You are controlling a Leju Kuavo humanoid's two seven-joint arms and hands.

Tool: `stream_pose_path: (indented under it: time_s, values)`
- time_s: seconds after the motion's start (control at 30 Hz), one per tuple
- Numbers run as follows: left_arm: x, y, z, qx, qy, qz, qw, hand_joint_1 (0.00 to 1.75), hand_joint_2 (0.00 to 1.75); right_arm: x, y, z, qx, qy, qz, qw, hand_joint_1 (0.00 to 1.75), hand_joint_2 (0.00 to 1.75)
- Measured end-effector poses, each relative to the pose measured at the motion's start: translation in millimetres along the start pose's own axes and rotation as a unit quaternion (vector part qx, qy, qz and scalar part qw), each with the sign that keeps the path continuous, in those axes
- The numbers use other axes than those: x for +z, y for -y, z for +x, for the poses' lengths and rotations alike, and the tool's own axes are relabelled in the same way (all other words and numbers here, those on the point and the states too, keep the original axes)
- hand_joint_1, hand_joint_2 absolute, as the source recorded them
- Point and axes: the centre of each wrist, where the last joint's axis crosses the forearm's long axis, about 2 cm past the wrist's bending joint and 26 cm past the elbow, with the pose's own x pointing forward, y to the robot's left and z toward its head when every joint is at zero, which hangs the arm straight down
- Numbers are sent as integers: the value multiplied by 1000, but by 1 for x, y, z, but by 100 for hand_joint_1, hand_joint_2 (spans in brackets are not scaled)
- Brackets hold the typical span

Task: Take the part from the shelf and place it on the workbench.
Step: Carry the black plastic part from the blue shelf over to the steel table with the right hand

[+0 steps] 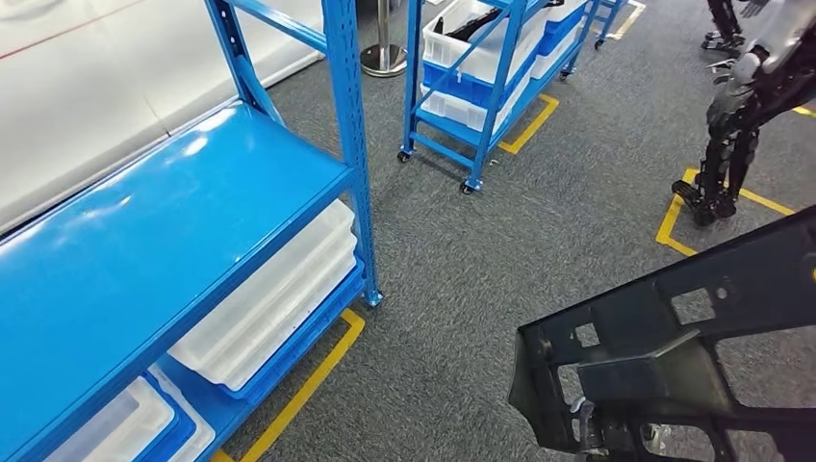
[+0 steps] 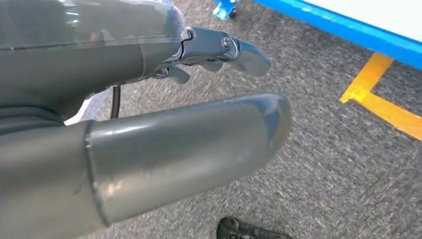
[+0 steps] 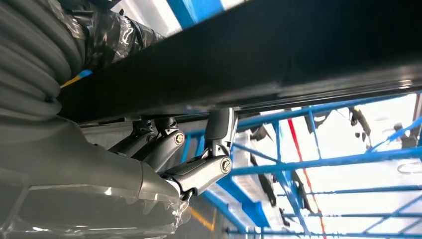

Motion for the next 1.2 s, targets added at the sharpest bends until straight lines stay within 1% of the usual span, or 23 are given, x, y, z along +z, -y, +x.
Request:
stream_pose_path:
  time_s: [0.17, 0.53, 0.7, 1.03, 1.2]
  values:
    - [1, -1, -2, -1, -2, 1, 1000, 0, 0, 0, 0, 0, 1, 0, 1, 1000, 175, 175]
    - [-1, -1, 2, 0, 2, 1, 1000, 0, 0, 1, 0, 0, 1, -1, 2, 1000, 175, 175]
    - [0, -1, -1, 0, -2, 1, 1000, 0, 0, 0, -1, 0, -3, -1, 3, 1000, 175, 175]
    - [0, 0, 1, -1, 0, 1, 1000, 0, 0, 0, -1, -1, -4, -2, 7, 1000, 175, 175]
    - [0, -1, -2, -4, -2, 1, 1000, 0, 0, -1, -1, -1, -3, -2, 8, 1000, 175, 175]
